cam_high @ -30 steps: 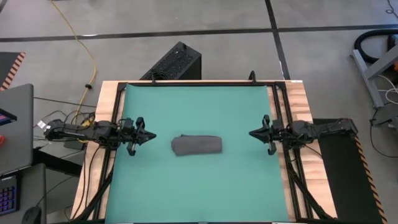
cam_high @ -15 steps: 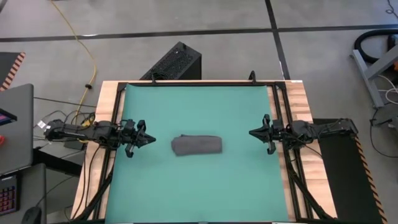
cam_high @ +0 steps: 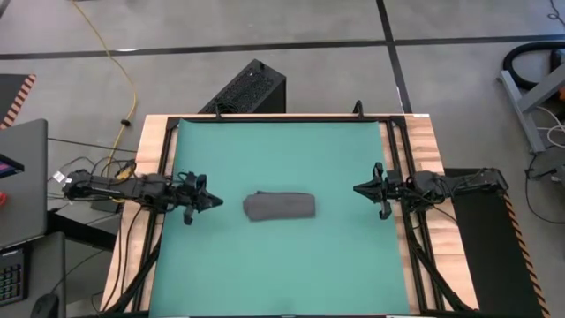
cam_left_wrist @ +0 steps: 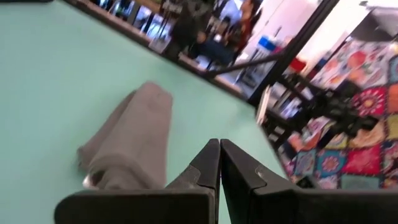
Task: Roll towel
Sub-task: Return to Home Position
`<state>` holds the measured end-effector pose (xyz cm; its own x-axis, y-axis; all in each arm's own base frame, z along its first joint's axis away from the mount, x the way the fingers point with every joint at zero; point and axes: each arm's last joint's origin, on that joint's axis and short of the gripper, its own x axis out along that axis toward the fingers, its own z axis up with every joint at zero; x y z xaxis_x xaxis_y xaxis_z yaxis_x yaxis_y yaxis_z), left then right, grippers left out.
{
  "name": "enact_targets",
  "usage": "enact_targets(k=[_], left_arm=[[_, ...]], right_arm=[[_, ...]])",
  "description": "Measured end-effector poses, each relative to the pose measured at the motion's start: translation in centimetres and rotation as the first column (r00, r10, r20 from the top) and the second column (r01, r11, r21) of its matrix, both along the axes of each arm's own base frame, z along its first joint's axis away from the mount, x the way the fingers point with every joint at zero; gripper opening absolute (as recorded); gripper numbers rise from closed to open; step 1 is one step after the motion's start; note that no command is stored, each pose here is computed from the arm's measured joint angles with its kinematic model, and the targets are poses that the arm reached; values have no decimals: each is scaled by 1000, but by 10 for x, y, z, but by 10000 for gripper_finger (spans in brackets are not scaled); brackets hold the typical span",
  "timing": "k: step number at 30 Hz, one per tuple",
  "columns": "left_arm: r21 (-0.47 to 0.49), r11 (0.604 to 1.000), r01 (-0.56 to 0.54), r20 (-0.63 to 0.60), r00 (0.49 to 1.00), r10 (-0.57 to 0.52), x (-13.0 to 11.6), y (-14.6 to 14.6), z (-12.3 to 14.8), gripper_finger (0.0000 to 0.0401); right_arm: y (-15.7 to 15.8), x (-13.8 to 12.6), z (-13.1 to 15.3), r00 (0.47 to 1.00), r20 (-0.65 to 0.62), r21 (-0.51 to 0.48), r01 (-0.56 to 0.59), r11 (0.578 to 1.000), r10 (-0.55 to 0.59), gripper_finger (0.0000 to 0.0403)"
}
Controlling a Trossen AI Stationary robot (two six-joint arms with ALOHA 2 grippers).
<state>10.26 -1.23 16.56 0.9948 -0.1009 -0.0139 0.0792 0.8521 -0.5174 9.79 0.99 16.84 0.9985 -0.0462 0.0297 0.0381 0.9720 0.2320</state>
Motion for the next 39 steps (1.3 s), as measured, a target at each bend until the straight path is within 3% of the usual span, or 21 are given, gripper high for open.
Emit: enact_targets(k=[3,39], left_arm=[[10,1000,2,-56,998,-2,0,0,-5,0],[8,1000,9,-54,999,-8,0,0,-5,0]], right_arm=[[0,0,0,1000,0,0,0,1000,0,43],[0,0,0,1000,-1,0,-1,1000,1,43]])
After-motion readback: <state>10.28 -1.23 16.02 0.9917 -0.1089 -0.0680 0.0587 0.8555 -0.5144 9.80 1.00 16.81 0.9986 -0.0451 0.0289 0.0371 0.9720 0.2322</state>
